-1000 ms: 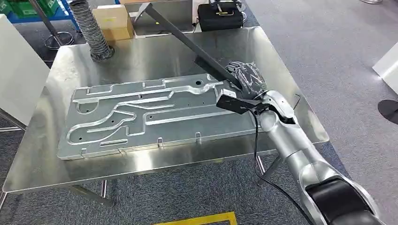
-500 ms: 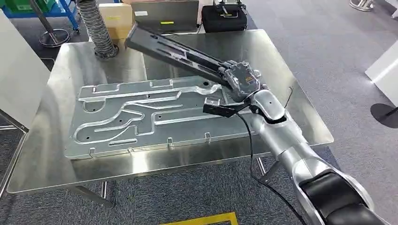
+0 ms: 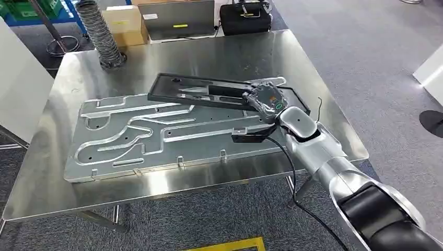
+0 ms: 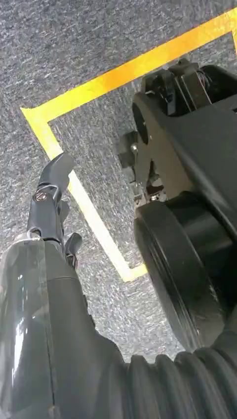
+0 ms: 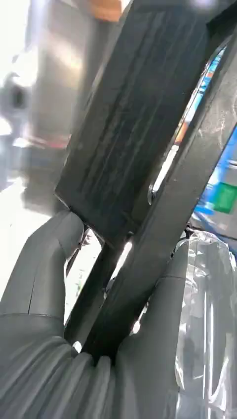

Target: Take the parts from the cabinet and place them on the table.

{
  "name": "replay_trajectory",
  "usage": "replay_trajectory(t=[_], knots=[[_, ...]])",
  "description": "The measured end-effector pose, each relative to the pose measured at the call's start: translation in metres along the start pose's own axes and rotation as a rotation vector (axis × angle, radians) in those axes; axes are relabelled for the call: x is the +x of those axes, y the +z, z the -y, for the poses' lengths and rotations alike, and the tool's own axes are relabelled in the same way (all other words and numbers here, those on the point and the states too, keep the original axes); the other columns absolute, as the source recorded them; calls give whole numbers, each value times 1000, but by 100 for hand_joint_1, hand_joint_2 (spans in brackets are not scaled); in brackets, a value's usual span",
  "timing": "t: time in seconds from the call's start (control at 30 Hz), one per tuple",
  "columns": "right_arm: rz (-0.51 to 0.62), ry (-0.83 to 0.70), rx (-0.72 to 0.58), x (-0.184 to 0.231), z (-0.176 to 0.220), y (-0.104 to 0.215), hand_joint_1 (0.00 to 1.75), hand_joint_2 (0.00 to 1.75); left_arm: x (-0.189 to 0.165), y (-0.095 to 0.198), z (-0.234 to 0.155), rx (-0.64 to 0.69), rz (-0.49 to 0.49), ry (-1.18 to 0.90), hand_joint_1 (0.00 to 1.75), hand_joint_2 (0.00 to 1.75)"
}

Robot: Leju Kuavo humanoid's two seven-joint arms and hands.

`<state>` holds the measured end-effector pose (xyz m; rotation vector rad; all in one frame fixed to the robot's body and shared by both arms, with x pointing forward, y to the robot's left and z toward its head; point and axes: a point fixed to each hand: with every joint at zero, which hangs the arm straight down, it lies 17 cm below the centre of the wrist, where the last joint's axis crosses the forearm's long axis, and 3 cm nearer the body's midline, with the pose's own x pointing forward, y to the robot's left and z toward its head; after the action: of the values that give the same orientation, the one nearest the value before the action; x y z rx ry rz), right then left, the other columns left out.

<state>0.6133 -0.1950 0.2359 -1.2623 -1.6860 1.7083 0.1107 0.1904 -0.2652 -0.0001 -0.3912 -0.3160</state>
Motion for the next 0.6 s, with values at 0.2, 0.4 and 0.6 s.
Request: replay_trajectory(t=[0.2, 0.4, 0.6], knots=[[1, -99, 87, -6, -20, 7, 175, 175, -3, 1, -1, -3, 2, -3, 0, 175], [2, -126, 117, -5, -21, 1, 175, 175, -4, 1, -1, -5, -1, -9, 0, 175], [5, -157, 122, 5, -23, -4, 175, 175, -6, 1, 0, -8, -8, -15, 0, 175]])
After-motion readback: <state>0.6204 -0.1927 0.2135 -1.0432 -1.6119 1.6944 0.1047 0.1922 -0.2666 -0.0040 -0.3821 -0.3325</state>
